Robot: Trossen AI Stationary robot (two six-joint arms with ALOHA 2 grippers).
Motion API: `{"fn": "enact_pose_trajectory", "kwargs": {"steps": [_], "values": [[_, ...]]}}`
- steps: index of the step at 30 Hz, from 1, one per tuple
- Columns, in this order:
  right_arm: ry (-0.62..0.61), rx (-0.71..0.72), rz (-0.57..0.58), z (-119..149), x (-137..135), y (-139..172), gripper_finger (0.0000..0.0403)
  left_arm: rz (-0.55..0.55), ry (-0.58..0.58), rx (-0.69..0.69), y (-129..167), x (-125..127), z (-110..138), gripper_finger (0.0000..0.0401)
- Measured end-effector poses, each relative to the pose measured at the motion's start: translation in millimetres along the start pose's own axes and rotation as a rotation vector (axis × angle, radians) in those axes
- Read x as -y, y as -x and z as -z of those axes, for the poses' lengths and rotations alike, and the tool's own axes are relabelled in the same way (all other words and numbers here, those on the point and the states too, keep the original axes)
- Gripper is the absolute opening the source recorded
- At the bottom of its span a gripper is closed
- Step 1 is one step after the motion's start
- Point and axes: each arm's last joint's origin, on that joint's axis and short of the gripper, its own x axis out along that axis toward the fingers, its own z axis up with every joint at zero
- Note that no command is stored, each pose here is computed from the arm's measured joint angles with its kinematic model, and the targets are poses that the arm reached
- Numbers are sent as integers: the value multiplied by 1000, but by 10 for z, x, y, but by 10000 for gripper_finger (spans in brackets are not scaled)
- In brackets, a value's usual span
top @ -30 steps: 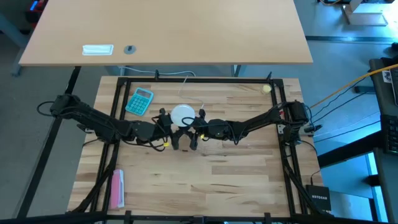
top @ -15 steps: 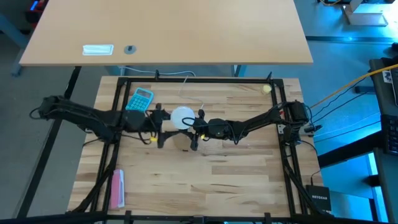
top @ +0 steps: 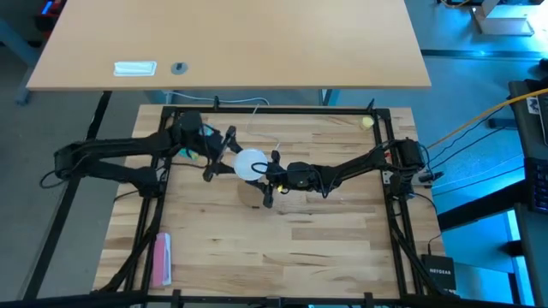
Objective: Screw lightbulb
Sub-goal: Remove the light bulb from the lamp
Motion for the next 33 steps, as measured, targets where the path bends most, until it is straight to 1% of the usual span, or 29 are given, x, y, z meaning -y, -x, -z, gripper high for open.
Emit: {"fn": "enact_pose_trajectory", "kwargs": {"steps": [4, 8, 13, 16, 19, 21, 26, 30, 31, 33], "values": [[-2, 1, 1, 0, 6, -1, 156, 132, 26, 30, -84, -167, 109, 255], [-7, 1, 9, 0, 34, -6, 156, 249, 72, 11, -223, -275, 223, 255], [-15, -2, 14, 3, 57, -9, 156, 348, 72, 12, -378, -360, 195, 255], [-11, -4, 13, 5, 56, -9, 156, 396, 73, 22, -399, -388, 142, 254], [-14, -6, 12, 7, 57, -9, 156, 401, 57, 35, -403, -398, 91, 244], [-12, -6, 12, 7, 55, -9, 156, 398, 63, 33, -405, -400, 88, 226], [-19, -9, 12, 10, 54, -9, 156, 331, 50, 24, -429, -397, 94, 143], [-26, -7, 26, 8, 54, -7, 156, 285, 64, 13, -441, -359, 70, 141], [-31, -9, 34, 10, 56, -7, 156, 263, 71, 5, -445, -331, 57, 141], [-39, -7, 55, 9, 62, -7, 156, 184, 76, -24, -441, -250, 16, 141]]}}
